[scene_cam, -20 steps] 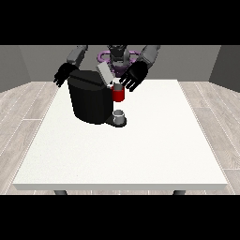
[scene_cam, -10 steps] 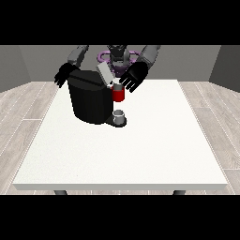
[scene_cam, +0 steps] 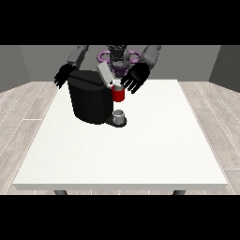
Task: Insert the coffee pod into the coffee machine and close the lid
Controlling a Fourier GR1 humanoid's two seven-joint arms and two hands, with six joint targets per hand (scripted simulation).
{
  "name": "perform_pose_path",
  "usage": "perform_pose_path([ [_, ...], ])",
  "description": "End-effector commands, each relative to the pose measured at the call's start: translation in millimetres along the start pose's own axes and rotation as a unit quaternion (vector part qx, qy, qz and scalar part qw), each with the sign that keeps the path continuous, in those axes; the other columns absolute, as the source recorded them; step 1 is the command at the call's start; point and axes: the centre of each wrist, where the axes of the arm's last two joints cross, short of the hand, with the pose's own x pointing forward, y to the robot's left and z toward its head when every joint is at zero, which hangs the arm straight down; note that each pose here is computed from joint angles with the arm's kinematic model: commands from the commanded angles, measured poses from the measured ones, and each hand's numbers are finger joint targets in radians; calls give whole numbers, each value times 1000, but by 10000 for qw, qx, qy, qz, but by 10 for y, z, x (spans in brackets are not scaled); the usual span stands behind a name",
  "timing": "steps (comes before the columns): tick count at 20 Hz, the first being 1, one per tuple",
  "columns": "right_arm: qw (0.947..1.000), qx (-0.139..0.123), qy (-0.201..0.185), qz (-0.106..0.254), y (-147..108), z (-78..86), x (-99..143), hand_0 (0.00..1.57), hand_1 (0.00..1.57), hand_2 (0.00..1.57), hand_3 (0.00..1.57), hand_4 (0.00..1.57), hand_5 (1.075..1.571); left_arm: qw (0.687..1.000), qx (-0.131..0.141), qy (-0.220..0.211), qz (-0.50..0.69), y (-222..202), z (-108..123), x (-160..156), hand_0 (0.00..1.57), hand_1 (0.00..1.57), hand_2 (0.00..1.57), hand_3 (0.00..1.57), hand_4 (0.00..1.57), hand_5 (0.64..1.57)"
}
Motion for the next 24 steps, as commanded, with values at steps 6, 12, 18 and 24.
perform_pose_path([
  [6,9999,-80,46,42,8,32,-115,0,0,0,0,465,1571,9981,-418,-89,-451,-36,-39,104,0,0,0,0,0,1571],
  [12,9992,-181,336,150,-111,53,-184,0,0,0,0,375,1571,9967,-687,-46,-423,-166,35,-47,0,0,0,0,0,1571],
  [18,9989,-259,390,-46,-80,91,-227,0,0,0,0,387,1571,9963,-755,-46,-396,-213,54,-69,0,0,0,0,0,1571],
  [24,9990,-316,304,-11,-234,73,-281,0,0,0,0,363,1571,9972,-598,-96,-446,64,39,-9,0,0,0,0,0,1571],
])
